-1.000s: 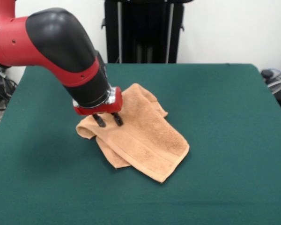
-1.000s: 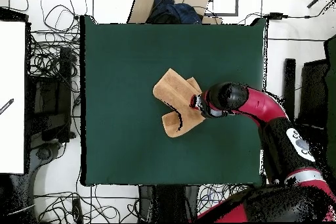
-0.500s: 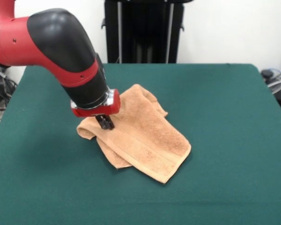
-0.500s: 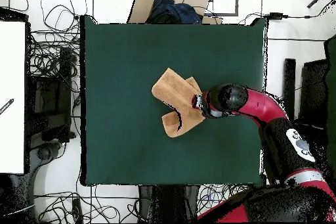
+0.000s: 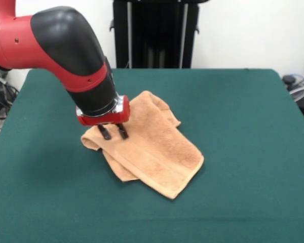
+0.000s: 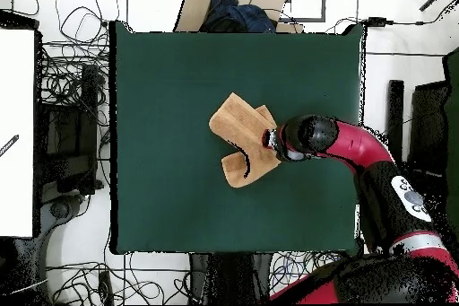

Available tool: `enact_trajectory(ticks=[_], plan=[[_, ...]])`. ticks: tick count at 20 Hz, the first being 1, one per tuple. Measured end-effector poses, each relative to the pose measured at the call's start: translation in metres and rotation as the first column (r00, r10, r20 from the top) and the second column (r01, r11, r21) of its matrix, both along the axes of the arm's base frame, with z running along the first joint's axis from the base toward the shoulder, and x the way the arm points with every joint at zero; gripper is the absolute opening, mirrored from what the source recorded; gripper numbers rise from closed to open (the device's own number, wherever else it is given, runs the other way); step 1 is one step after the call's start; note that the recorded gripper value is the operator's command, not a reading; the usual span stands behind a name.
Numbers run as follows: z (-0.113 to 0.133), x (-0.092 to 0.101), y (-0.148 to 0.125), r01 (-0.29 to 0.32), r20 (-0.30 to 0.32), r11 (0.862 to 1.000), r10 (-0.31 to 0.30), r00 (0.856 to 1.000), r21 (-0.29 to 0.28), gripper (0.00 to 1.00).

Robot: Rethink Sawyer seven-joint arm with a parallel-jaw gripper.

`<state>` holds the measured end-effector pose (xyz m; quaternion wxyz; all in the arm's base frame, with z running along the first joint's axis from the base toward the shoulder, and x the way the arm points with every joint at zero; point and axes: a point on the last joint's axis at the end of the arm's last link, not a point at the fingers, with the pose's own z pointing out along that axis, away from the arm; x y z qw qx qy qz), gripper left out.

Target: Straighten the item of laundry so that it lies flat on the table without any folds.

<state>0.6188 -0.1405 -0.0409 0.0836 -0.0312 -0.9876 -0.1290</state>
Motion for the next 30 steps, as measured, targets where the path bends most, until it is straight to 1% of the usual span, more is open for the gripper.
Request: enact_trajectory(ticks=[12,18,20,23,30], plan=[[0.003,0.001,-0.001,-0.002,0.004,1.000,0.002,1.000,-0.004,1.00],[0.021,0.009,-0.010,-0.006,0.030,0.999,0.007,1.000,-0.034,1.00],[0.022,0.011,-0.012,-0.007,0.035,0.999,0.009,0.999,-0.040,1.00],[0.019,0.012,-0.013,-0.005,0.035,0.999,0.007,0.999,-0.039,1.00],[-0.003,0.005,-0.006,0.003,0.012,1.000,-0.003,1.000,-0.011,1.00]])
